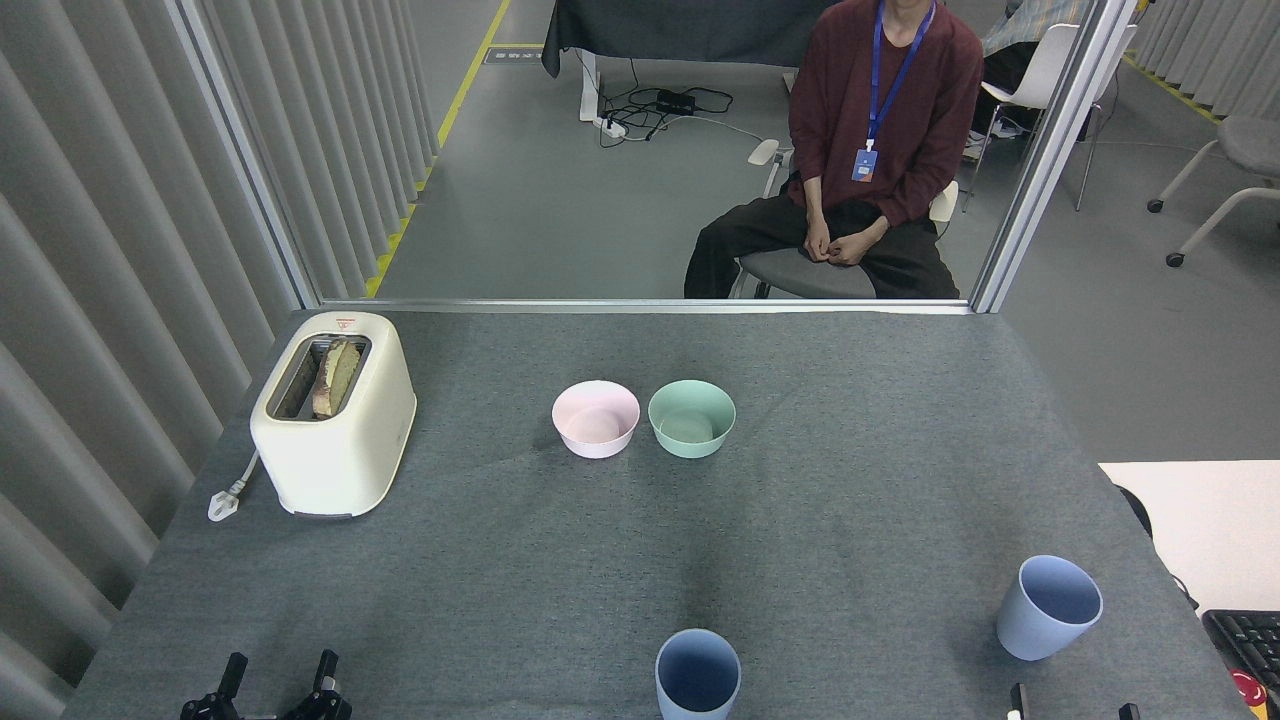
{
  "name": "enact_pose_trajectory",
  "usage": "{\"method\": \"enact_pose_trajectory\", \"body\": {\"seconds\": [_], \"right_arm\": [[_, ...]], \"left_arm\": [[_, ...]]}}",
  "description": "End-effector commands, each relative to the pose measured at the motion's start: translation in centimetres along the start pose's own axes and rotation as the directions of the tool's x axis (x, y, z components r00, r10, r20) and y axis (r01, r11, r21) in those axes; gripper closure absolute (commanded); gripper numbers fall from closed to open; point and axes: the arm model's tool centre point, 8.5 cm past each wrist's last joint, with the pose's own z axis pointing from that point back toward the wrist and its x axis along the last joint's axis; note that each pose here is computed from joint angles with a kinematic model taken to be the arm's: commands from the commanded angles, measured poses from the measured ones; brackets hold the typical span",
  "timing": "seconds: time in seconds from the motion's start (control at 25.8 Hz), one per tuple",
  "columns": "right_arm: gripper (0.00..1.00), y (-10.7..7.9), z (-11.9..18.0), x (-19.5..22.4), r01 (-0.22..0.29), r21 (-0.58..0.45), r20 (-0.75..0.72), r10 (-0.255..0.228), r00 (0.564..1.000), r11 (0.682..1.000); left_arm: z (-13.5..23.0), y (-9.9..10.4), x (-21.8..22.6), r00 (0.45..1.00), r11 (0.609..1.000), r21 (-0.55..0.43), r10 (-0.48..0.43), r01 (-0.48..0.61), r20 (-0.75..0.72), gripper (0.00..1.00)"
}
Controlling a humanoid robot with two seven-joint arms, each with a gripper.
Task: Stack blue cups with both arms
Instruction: 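Reach the right gripper to the other blue cup and grasp it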
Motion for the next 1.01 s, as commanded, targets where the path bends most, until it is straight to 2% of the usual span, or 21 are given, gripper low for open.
{"method": "enact_pose_trajectory", "body": {"seconds": [0.0, 0.35, 0.54, 0.62, 0.97], "right_arm": [[0.0, 0.8, -2.4, -0.8, -0.005, 0.016, -0.011, 0.005, 1.0, 1.0], [0.0, 0.4, -6.9, -2.0, -0.026, 0.003, -0.012, 0.026, 1.0, 1.0], [0.0, 1.3, -7.0, -1.4, -0.008, 0.03, -0.015, 0.009, 1.0, 1.0], [0.0, 0.8, -8.5, -1.2, -0.002, 0.013, -0.015, 0.002, 1.0, 1.0], [0.0, 1.3, -10.9, -0.6, 0.013, 0.034, -0.017, -0.012, 1.0, 0.999]], "left_arm": [[0.1, 0.0, 0.1, 1.0, 1.0, 0.004, 0.008, -0.008, -0.007, 0.0], [0.0, 0.2, 0.5, 1.0, 1.0, 0.012, 0.01, -0.01, 0.0, 0.0], [0.5, 0.2, 0.5, 1.0, 1.0, 0.011, 0.008, -0.008, 0.001, 0.0], [0.8, 0.1, 0.5, 1.0, 1.0, 0.007, 0.007, -0.008, 0.001, 0.0], [0.9, 0.2, 0.6, 1.0, 1.0, 0.011, 0.006, -0.006, 0.002, 0.0]]}}
